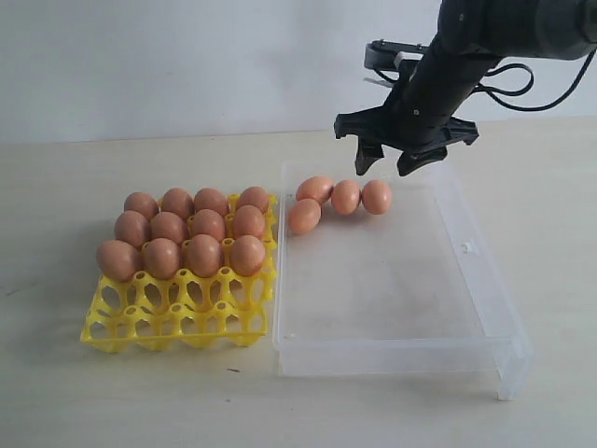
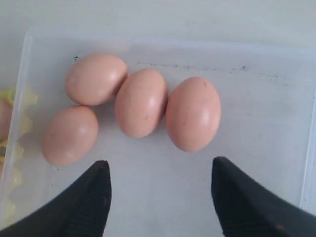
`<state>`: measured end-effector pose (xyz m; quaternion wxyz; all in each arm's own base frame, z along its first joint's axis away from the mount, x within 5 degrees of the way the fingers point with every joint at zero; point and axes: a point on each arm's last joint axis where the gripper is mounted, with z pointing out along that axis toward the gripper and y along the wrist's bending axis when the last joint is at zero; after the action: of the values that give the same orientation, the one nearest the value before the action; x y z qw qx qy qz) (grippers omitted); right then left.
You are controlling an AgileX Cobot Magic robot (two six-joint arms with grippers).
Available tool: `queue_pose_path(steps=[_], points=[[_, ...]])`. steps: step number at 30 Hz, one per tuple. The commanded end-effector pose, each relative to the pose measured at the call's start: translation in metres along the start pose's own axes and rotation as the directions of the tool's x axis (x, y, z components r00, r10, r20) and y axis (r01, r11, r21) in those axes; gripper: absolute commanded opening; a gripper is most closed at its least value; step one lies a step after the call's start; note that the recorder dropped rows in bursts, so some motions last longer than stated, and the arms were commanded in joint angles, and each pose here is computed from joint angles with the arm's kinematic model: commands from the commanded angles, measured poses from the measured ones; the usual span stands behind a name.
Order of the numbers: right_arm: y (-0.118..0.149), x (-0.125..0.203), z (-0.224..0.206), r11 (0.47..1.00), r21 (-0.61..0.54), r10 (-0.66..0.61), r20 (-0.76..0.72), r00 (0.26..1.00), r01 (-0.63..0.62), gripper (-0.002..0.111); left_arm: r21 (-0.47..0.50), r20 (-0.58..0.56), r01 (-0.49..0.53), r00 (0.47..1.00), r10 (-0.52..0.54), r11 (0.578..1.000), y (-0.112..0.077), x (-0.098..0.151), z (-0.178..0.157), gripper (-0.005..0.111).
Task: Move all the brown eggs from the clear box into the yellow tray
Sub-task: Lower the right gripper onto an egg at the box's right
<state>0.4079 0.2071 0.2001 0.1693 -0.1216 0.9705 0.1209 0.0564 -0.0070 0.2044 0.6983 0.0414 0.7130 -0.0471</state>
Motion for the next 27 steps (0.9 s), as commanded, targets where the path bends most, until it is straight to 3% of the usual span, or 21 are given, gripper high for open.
queue_pose_path(steps=[1,5,27], points=[[-0.005,-0.006,0.016,0.999,0.030,0.014,-0.001,1.000,-0.014,0.059,0.003,0.005,0.011,1.000,-0.011,1.000,0.000,0.001,0.000,0.000],[-0.011,-0.011,0.029,0.996,0.087,0.019,0.029,0.999,-0.021,0.059,0.003,0.005,0.011,1.000,-0.011,1.000,0.000,0.001,0.000,0.000],[-0.023,-0.012,0.075,0.985,0.132,0.106,0.031,0.994,-0.109,0.057,0.003,0.005,0.011,1.000,-0.011,1.000,0.000,0.001,0.000,0.000]])
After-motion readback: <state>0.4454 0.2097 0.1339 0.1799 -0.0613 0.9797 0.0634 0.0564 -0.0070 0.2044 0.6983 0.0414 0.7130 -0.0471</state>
